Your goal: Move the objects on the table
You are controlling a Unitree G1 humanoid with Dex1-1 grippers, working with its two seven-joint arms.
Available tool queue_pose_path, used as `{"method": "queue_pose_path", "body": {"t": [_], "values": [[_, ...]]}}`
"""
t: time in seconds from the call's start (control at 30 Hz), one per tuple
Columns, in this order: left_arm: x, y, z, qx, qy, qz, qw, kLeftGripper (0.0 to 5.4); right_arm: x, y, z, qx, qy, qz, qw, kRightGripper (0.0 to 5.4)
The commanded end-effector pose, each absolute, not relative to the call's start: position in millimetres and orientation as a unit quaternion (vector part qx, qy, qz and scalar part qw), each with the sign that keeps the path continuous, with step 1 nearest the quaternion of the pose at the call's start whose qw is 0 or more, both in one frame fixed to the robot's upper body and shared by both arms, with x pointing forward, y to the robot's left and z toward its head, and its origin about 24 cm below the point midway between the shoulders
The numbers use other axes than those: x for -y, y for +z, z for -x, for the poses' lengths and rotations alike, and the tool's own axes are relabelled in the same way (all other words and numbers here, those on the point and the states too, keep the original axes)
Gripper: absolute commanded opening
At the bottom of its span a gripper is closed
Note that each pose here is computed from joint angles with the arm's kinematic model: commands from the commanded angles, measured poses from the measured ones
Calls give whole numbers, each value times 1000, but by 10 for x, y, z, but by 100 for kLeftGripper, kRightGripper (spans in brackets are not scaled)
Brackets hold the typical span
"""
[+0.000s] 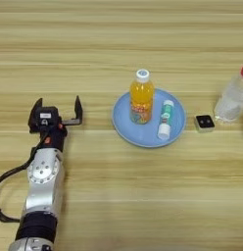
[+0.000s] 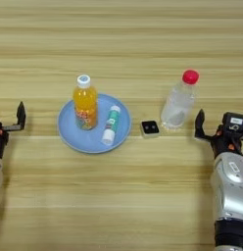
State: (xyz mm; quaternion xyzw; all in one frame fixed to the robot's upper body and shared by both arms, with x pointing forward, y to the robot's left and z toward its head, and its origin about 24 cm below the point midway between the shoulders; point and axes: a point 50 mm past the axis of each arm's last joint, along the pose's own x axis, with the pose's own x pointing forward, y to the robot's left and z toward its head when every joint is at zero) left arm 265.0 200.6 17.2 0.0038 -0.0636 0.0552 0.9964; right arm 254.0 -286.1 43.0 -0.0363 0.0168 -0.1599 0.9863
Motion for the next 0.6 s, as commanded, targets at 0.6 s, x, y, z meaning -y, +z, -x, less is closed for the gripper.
{"method": "queue_pose_path", "body": {"t": [0.6], "values": [[-1949,121,-2628,69,70,-6,995,537,2512,525,-2110,-66,26,69,995,540]]}}
